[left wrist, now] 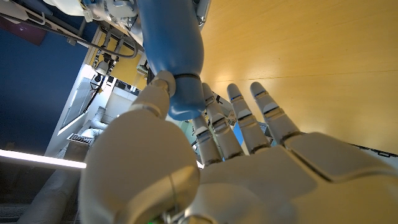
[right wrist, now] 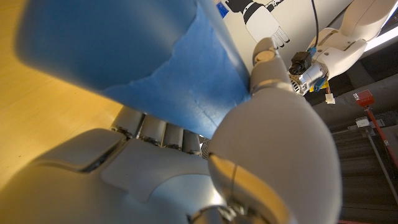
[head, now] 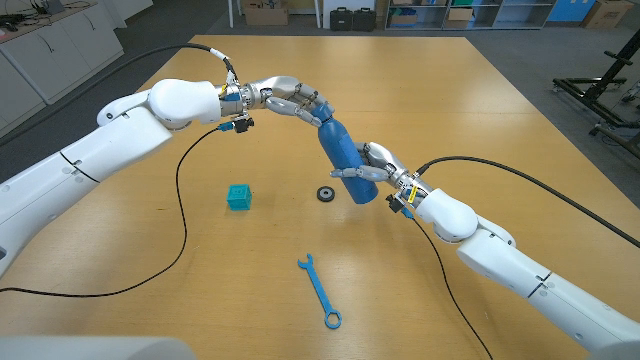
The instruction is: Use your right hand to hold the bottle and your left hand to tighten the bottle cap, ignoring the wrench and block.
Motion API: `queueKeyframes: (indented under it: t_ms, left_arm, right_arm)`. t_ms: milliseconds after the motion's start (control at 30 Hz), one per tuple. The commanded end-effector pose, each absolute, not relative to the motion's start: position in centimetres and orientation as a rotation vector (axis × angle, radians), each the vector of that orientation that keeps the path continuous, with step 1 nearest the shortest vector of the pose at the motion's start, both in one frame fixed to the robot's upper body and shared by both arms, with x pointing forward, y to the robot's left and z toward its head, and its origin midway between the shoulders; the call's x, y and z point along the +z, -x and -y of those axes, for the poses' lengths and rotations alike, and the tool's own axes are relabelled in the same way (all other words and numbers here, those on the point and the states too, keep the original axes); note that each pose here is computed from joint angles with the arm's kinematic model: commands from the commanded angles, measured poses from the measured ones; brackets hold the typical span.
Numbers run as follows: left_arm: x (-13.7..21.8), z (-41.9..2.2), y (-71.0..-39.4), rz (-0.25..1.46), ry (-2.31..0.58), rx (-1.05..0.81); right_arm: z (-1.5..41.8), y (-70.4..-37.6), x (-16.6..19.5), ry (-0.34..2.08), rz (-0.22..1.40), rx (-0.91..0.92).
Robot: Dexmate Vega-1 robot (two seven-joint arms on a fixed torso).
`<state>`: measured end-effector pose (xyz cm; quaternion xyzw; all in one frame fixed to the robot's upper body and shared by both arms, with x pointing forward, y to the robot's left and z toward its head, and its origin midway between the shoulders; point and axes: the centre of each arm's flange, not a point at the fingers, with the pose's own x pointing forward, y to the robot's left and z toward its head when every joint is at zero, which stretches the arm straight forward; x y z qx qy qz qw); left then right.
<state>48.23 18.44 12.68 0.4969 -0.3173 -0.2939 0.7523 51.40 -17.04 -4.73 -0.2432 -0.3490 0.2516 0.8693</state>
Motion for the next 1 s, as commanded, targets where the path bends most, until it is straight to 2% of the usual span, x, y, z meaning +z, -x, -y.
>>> queueKeyframes:
  t_ms: [33, 567, 1000]
  left_arm:
    - [12.7, -19.4, -48.4, 0.696, -1.116, -0.630]
    - [13.5, -20.3, -50.7, 0.723, -1.065, -0.641]
    - [14.2, -18.7, -52.4, 0.737, -1.065, -0.620]
  right_arm:
    - [17.1, -51.7, -3.7, 0.454, 0.714, 0.587]
    - [16.8, -52.6, -3.0, 0.382, 0.701, 0.651]
    - [17.3, -53.0, -2.8, 0.323, 0.703, 0.704]
